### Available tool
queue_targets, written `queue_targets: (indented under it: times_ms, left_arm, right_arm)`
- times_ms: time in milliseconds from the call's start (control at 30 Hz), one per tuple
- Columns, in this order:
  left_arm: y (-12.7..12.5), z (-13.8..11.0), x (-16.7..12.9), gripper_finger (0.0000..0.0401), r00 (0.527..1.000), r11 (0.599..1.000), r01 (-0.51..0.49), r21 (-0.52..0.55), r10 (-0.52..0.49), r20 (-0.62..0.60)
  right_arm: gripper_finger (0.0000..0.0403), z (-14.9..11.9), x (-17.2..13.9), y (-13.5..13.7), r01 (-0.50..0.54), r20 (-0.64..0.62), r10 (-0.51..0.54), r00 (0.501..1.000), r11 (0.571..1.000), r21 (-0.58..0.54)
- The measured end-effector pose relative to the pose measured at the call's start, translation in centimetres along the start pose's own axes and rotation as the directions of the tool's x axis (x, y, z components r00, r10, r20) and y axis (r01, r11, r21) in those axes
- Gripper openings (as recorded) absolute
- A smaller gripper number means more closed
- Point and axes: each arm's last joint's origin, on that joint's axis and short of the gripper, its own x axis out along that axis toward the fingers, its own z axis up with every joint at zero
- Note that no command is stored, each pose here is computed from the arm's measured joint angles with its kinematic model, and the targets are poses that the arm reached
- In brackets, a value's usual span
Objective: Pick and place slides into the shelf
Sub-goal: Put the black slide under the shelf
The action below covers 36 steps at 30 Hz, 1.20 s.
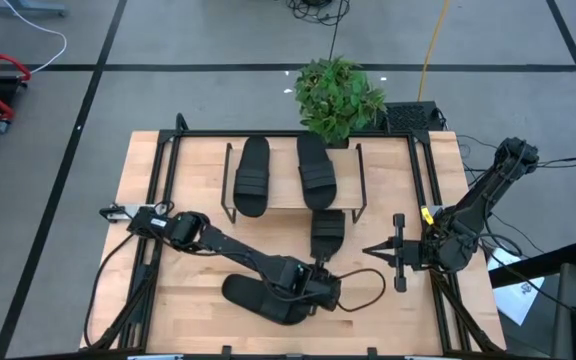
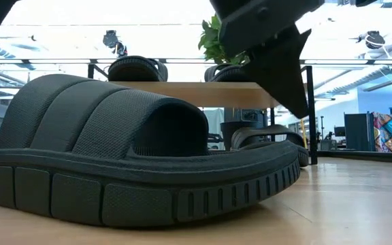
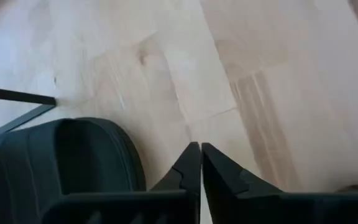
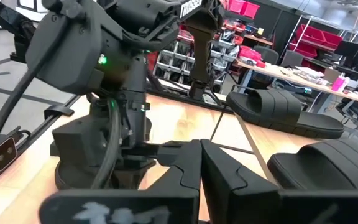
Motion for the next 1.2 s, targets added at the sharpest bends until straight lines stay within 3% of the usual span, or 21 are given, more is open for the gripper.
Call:
queue_targets:
  times_ms: [400,967,1100,1200]
  left_arm:
    - [0.5,-2.2,3.0,0.0,0.999,1.0,-0.007,-0.021,0.006,-0.053]
    - [3.6,-2.7,4.1,0.0,0.996,0.994,-0.048,-0.1,0.04,-0.074]
    - [3.4,-2.6,4.0,0.0,0.997,0.996,-0.021,-0.087,0.015,-0.069]
    - [2.3,-2.4,3.5,0.0,0.998,0.999,0.033,-0.015,-0.034,-0.058]
  right_arm:
    - [0.0,0.0,0.0,0.0,0.0,0.002,0.0,1.0,1.0,0.0]
    - [0.0,0.0,0.0,0.0,-0.001,0.002,0.001,1.0,1.0,-0.005]
    - [0.0,0.0,0.0,0.0,-0.001,0.0,0.001,1.0,1.0,-0.008]
    - [0.0,0.0,-0.1,0.2,-0.03,0.0,0.03,1.0,0.999,-0.015]
